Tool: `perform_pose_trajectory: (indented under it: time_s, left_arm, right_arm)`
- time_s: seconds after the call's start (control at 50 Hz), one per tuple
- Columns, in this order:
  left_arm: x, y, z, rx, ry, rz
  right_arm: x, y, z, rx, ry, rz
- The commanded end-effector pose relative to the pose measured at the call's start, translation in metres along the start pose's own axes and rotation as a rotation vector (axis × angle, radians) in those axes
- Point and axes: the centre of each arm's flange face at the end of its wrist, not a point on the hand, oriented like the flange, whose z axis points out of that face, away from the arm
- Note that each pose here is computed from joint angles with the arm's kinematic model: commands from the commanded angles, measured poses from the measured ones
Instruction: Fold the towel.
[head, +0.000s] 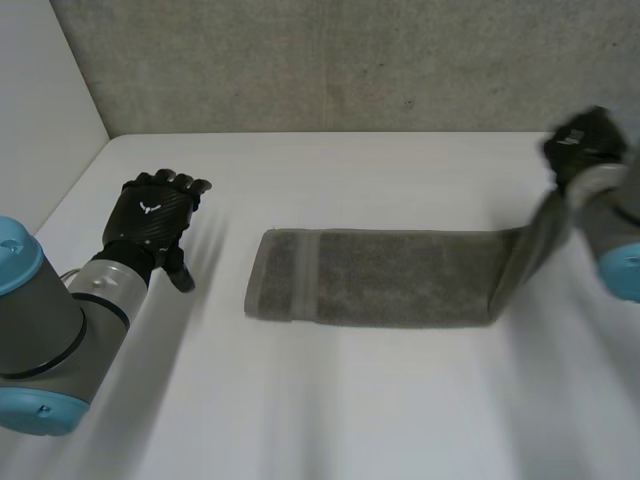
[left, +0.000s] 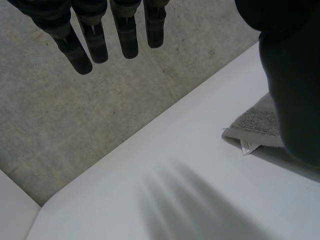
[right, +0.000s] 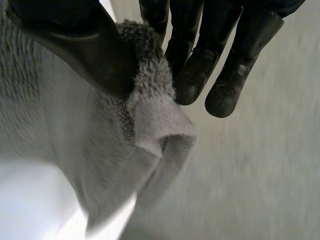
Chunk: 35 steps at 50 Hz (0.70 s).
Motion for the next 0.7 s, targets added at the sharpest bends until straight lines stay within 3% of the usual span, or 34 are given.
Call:
perform_pose_trajectory:
  time_s: [0.02, 0.1, 0.16, 0.2, 0.3, 0.44, 0.54, 0.58, 0.7]
  left_arm:
    - [-0.001, 0.0, 0.001, 0.002, -0.005, 0.0]
    - [0.0, 0.0, 0.0, 0.002, -0.001, 0.0]
    - [0.0, 0.0, 0.0, 0.002, -0.001, 0.0]
    - [0.001, 0.0, 0.0, -0.001, 0.001, 0.0]
    - [0.002, 0.001, 0.0, -0.003, 0.003, 0.001]
    - [0.001, 0.001, 0.001, -0.001, 0.001, 0.002]
    - [0.001, -0.002, 0.0, 0.006, 0.002, 0.002]
    - [0.004, -0.004, -0.001, 0.014, 0.011, 0.003]
    - [0.013, -0.006, -0.004, 0.021, 0.037, 0.007]
  right_arm:
    - [-0.07, -0.125, -0.063, 0.335, -0.106, -0.005]
    - [-0.132, -0.161, -0.098, 0.475, -0.206, -0.013]
    - [-0.152, -0.164, -0.109, 0.501, -0.256, -0.025]
    - [-0.196, -0.16, -0.13, 0.541, -0.386, -0.066]
    - [-0.225, -0.154, -0.151, 0.601, -0.514, -0.074]
    - [-0.198, -0.159, -0.144, 0.591, -0.479, 0.007]
    - [-0.147, -0.142, -0.114, 0.453, -0.399, 0.188]
    - [-0.121, -0.124, -0.106, 0.372, -0.385, 0.28]
    - [-0.116, -0.067, -0.106, 0.141, -0.47, 0.308]
